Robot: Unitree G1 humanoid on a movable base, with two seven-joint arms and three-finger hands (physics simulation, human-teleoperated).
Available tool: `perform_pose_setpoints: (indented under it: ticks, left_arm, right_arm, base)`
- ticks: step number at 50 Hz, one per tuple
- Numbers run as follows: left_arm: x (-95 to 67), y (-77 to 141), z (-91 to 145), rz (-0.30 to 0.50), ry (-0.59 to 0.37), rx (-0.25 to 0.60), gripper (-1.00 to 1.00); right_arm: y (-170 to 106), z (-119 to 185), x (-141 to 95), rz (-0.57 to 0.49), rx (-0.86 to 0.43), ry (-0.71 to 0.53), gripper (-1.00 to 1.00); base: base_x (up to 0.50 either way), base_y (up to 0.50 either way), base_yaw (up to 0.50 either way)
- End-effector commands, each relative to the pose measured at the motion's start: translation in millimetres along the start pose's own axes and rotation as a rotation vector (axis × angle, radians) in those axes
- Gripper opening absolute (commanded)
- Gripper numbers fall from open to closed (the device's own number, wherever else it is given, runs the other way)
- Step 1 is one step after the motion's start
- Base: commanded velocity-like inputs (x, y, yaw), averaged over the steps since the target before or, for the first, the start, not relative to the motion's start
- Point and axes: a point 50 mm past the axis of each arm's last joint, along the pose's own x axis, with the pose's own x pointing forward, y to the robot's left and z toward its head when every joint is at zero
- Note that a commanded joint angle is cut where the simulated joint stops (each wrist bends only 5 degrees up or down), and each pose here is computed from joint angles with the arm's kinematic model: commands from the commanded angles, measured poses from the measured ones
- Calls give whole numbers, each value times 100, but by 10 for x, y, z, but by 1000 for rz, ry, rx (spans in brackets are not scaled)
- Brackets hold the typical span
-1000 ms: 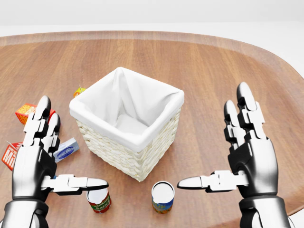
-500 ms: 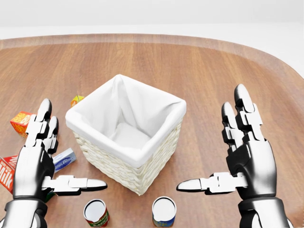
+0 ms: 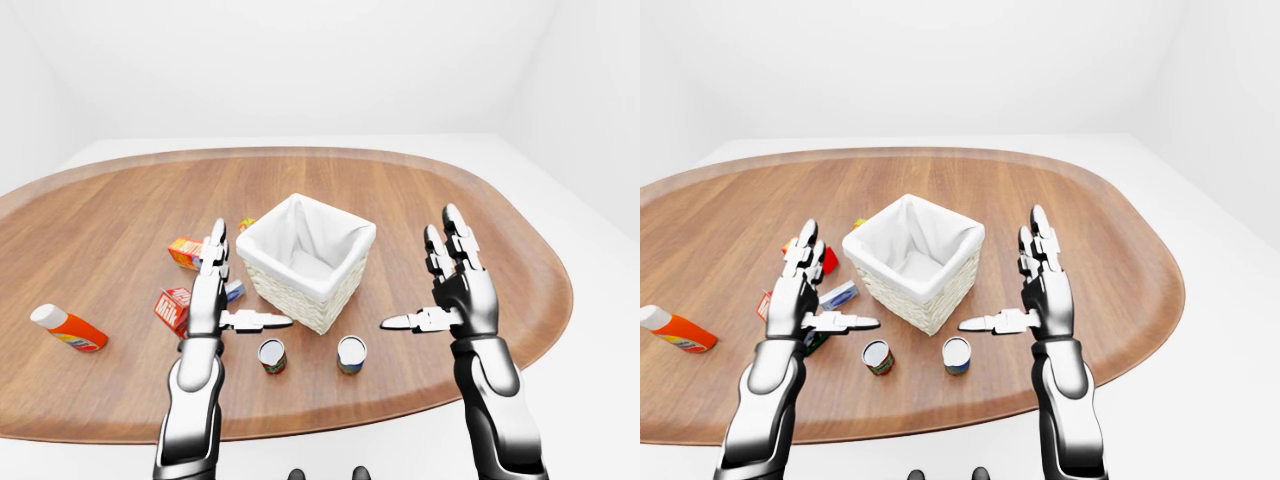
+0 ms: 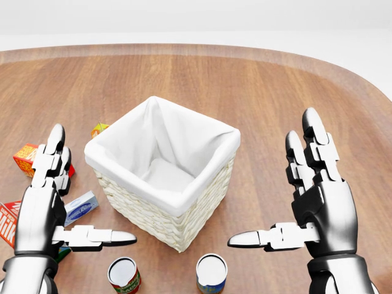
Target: Pick up the tomato sauce, and put it in the basket.
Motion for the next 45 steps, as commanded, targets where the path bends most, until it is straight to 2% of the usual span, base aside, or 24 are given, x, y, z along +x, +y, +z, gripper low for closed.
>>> perform_pose_setpoints:
  ticks: [1, 14, 22, 25, 45]
  left_arm:
    - [0, 7, -25, 2, 13, 44, 98]
    - [-5, 9, 2, -3, 3, 72, 98]
    - [-15, -2, -49, -5, 26, 105, 97]
    - [-27, -5, -159, -4, 73, 114, 98]
    - [-42, -29, -236, -17, 108, 169, 98]
  right_arm:
    - [4, 4, -4, 1, 0, -1, 100]
    - [2, 14, -7, 0, 0, -5, 100]
    - [0, 8, -8, 0, 1, -3, 100]
    - [-1, 8, -9, 0, 1, -3, 100]
    - [-1, -9, 3, -1, 0, 3, 100]
  base:
    - [0, 0, 0]
    - [0, 0, 0]
    - [0, 0, 0]
    - [0, 0, 0]
    - [0, 0, 0]
